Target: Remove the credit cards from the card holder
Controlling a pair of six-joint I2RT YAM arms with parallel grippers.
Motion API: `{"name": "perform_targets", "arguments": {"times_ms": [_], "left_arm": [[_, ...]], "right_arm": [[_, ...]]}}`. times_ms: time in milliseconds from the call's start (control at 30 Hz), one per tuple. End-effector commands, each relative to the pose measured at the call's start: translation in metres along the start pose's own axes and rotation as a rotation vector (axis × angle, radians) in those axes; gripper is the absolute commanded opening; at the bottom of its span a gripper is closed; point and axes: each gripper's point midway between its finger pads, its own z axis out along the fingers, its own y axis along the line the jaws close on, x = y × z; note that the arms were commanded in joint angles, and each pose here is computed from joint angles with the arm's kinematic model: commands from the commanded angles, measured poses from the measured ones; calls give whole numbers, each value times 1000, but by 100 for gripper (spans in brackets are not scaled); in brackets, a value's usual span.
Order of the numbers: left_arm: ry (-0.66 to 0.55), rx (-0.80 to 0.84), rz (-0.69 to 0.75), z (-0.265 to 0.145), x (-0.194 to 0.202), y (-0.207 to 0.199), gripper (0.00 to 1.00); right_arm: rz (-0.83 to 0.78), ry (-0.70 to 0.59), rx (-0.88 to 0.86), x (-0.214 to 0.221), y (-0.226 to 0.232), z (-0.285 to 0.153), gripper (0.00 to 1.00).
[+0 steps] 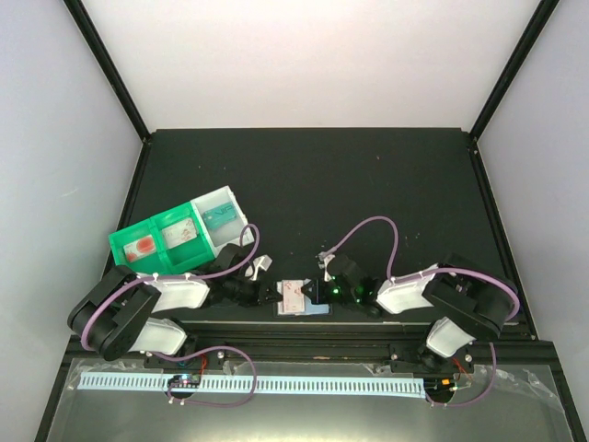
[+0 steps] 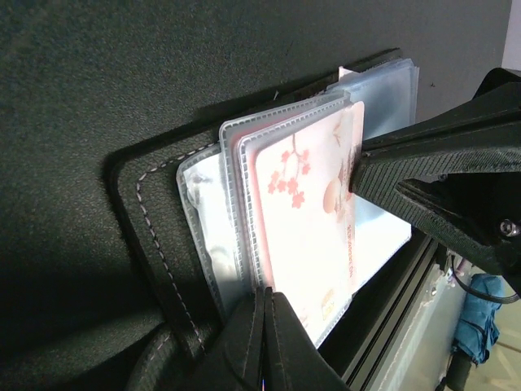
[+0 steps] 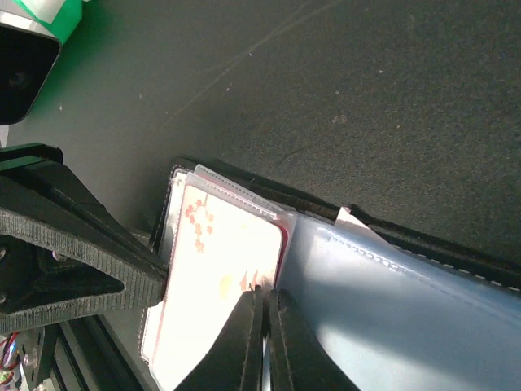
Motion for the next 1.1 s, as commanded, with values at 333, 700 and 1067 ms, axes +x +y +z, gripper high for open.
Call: {"name": "perform_targets", "arguments": {"times_ms": [333,700,1067], "left_arm": [[-41,-165,-31,-1,-2,32,5],[-54,-130,-30,-6,-3,20,9],[-138,-50,72,-26,-22,-34,22]], "right_arm": [[18,-24,-12,-6,-14,-15,1],[35,-13,-36,-1,-15,-15,12],[82,22,-65,8,-16,-8,17]]}}
